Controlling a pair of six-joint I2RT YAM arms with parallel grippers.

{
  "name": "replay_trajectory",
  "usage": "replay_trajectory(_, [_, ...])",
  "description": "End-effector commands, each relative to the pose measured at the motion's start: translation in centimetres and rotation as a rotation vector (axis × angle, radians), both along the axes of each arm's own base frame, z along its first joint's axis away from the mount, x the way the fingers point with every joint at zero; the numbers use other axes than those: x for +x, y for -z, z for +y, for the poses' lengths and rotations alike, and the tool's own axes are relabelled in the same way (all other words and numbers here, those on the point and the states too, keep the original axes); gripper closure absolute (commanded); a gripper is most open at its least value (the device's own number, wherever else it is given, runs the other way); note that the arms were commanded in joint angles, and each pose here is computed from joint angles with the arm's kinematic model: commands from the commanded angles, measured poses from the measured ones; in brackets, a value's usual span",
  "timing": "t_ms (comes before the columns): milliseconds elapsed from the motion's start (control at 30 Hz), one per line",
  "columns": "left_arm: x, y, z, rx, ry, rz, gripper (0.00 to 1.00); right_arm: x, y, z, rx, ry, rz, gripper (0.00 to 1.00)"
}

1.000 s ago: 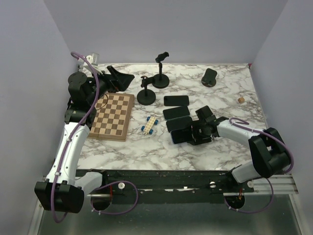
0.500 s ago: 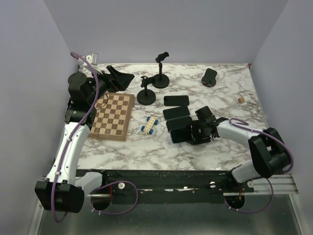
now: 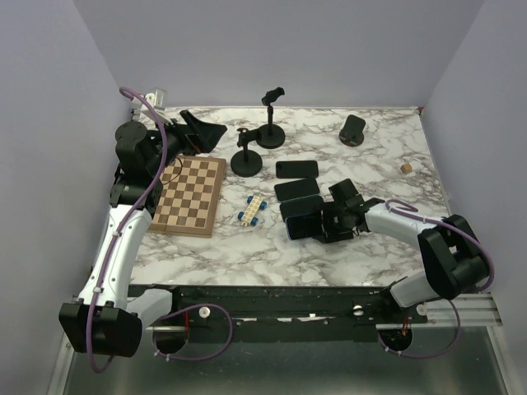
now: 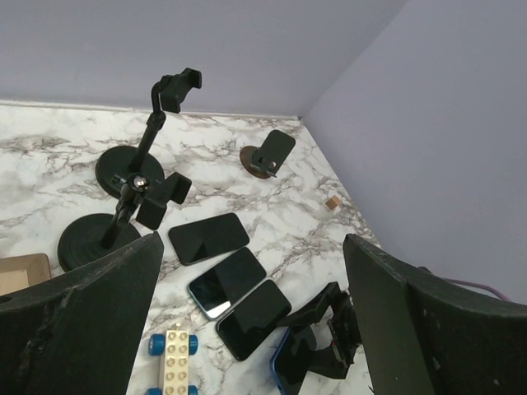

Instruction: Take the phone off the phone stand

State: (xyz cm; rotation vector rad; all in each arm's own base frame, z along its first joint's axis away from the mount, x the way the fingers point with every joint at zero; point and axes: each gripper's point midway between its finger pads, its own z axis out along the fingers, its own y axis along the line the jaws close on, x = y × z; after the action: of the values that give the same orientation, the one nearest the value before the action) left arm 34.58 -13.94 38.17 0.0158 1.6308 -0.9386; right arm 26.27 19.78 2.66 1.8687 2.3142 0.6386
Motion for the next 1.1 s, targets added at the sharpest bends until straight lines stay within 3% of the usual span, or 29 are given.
replay_trajectory(0, [-0.1, 0.0, -0.2, -0.008, 0.022, -0.004, 0.01, -1.2, 1.6, -0.5, -0.029, 0.009, 0.043, 0.32])
replay_trajectory(233, [-0.1, -0.1, -0.2, -0.009, 0.025, -0.005, 0.01, -1.1, 1.6, -0.5, -0.031, 0.002, 0.045, 0.18])
replay_trajectory(700, [0.0, 0.1, -0.2, -0.011, 0.029, 0.000, 0.02, -1.1, 1.5, 0.0, -0.011, -0.015, 0.039, 0.11])
replay_trajectory(1067, [0.0, 0.2, -0.3, -0.013, 0.032, 0.003, 0.01, -1.4, 0.1, 0.4, 0.004, -0.075, 0.004, 0.00])
